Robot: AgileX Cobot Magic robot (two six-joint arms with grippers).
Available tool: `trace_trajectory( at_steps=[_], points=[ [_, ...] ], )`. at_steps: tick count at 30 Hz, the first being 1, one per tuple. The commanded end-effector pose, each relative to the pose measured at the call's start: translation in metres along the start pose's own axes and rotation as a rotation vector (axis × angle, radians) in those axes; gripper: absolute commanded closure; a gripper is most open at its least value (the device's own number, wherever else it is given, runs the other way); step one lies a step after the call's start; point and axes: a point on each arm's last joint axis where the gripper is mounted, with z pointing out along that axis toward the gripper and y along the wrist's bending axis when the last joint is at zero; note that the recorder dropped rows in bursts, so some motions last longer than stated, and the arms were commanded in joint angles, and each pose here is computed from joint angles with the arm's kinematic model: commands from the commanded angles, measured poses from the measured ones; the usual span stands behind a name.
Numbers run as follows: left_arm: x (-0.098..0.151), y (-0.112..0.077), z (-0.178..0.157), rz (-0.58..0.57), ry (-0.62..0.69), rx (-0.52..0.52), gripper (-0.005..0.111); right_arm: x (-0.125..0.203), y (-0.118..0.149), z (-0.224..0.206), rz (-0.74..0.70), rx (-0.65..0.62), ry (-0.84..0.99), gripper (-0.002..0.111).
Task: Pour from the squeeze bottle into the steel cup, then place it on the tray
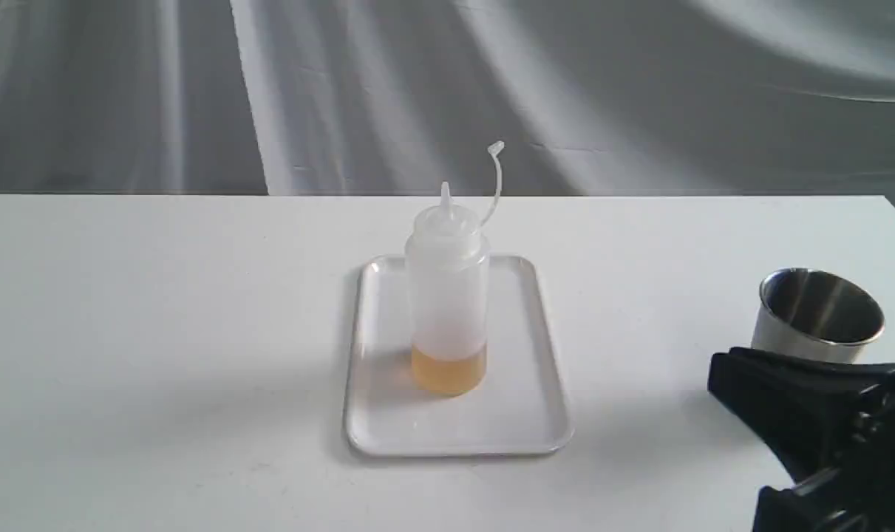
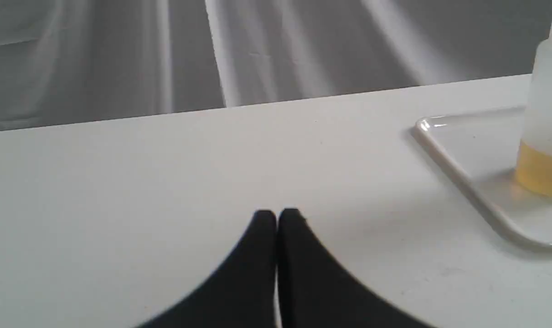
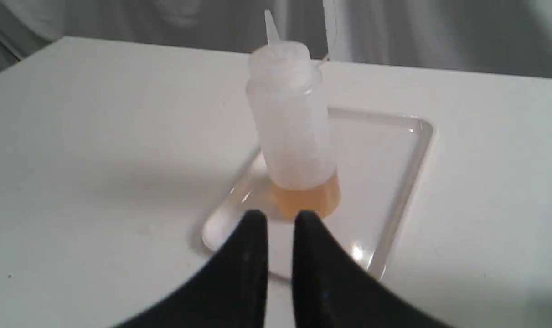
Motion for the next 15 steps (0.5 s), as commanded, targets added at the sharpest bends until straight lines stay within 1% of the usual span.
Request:
trace_trajectory(
  at_steps=[1, 15],
  points=[
    [0.0007, -0.0004, 0.0002, -0.001, -0.005, 0.006, 0.107, -0.002, 0.0009, -0.0085, -0.009, -0.009, -0.029, 0.108],
    [0.0007, -0.0004, 0.0002, -0.003, -0.005, 0.006, 0.107, 0.0, 0.0003, -0.0097, -0.002, -0.001, -0.005, 0.108]
  ],
)
